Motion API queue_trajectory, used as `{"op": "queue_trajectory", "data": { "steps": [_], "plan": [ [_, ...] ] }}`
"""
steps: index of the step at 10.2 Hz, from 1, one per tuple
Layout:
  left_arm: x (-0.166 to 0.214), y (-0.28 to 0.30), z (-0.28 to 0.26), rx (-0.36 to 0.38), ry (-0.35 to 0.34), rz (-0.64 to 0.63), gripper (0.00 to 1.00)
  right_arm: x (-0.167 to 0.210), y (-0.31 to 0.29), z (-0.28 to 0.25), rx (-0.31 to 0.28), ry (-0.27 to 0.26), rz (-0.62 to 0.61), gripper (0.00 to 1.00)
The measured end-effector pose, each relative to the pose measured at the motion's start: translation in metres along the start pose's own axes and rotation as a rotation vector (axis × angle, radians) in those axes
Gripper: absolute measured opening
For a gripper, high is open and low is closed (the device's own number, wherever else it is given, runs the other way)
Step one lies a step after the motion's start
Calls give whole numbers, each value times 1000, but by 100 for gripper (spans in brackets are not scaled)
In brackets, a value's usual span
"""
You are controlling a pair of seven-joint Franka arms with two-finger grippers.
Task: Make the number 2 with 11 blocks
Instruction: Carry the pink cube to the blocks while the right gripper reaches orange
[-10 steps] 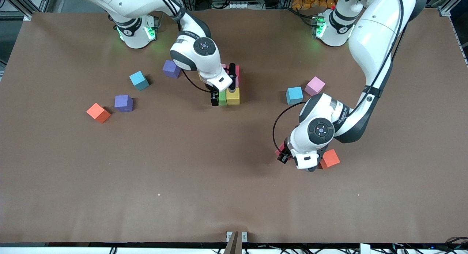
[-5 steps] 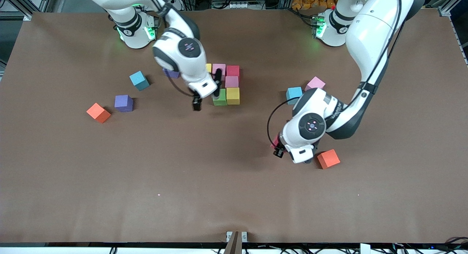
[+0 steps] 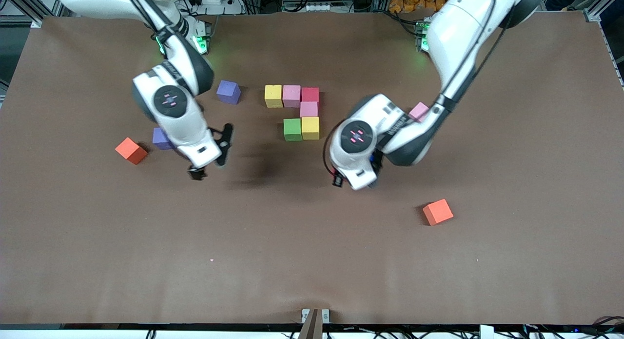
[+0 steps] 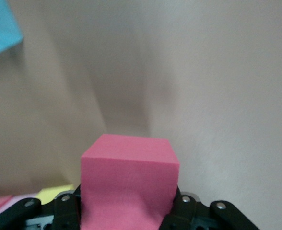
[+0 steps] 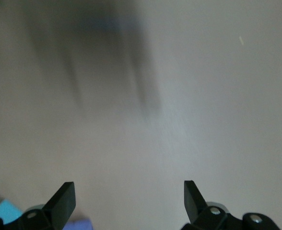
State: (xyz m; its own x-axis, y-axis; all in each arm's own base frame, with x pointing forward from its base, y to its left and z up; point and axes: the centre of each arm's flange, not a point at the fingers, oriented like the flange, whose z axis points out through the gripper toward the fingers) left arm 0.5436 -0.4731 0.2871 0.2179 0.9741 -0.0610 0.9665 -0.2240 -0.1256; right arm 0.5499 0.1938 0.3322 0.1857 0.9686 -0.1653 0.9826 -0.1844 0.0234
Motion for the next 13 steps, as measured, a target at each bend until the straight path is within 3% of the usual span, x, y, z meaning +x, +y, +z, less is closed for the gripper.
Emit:
{"op": "queue_trajectory", "data": {
  "steps": [3,6,8,11,13],
  "plan": [
    [-91,-59,15,10,23,-92,61,-63,30,5,18,-39,126,100],
    [-159,-116,28,9,42,-180,61,-148,70,19,-31,22,251,100],
    [-182,-130,26,-19,5,-249,61,-162,75,24,-35,26,278,100],
    [-198,-121,25,-118,-48,-266,61,-216,61,74,75,91,445,100],
    [-214,-125,43,-162,-50,-263,61,-244,46,102,131,95,506,100]
  ]
}}
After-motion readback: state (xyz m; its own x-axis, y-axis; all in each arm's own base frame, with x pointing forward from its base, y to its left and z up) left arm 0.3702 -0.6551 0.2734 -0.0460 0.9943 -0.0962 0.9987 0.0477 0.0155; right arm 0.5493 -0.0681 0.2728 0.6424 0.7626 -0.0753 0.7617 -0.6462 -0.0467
